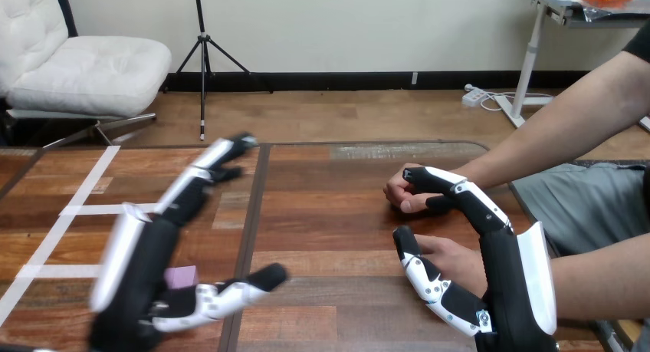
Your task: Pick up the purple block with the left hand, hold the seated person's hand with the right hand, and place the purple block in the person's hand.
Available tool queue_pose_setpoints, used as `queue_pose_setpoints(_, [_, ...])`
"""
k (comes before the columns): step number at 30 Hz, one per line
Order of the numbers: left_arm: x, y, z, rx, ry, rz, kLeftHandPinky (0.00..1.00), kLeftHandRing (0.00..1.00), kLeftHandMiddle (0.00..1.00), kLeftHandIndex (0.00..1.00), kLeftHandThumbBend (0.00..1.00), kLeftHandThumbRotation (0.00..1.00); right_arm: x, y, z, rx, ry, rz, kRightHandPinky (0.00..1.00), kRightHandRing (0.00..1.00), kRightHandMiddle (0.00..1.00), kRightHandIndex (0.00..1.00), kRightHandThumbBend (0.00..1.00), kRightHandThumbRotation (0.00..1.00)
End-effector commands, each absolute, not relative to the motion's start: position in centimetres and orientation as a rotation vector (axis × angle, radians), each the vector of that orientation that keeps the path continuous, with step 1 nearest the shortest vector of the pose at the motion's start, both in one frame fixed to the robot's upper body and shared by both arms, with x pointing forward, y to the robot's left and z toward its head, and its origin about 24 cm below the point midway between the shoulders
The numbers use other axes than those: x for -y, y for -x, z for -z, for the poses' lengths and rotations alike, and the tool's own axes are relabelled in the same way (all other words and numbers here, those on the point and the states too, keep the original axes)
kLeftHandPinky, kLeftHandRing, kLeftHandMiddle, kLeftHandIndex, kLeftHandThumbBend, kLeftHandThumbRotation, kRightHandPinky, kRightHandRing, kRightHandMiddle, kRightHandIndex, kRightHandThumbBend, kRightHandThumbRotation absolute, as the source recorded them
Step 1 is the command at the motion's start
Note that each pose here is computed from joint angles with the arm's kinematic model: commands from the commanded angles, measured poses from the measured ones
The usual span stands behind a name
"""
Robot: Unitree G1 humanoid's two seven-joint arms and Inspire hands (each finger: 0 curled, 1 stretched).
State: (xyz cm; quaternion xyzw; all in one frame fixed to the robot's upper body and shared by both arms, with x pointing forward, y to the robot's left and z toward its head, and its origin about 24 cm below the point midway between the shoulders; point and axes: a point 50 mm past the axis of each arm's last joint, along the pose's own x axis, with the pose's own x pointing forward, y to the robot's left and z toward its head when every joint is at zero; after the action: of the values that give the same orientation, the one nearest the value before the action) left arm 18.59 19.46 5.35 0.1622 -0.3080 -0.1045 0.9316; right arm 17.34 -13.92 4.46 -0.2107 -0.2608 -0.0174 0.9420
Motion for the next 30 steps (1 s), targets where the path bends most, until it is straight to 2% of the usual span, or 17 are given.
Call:
queue_pose_setpoints(1, [-21.0,-18.5,-7.2,0.66,-0.456,0.214,0.87,0.92,0.94,0.9,0.86,0.4,13.7,-17.9,-5.8,0.604,0.407,0.049,0.66,0.73,0.74,0.72,0.35,0.15])
queue_pose_setpoints(12, [-22.7,-18.8,-7.7,0.605,-0.6,0.223,0.92,0.96,0.98,0.94,0.85,0.39,13.7,-17.9,-5.7,0.601,0.418,0.046,0.66,0.73,0.75,0.72,0.36,0.14])
queue_pose_setpoints(22, [-23.2,-19.5,-7.8,0.528,-0.8,0.196,0.95,0.97,0.99,0.97,0.85,0.45,13.7,-17.9,-5.7,0.605,0.424,0.044,0.65,0.72,0.74,0.72,0.35,0.16])
queue_pose_setpoints(30, [-23.5,-20.1,-7.6,0.463,-0.909,0.213,0.93,0.95,0.97,0.95,0.86,0.42,13.7,-17.9,-5.7,0.607,0.423,0.043,0.64,0.72,0.74,0.72,0.35,0.16])
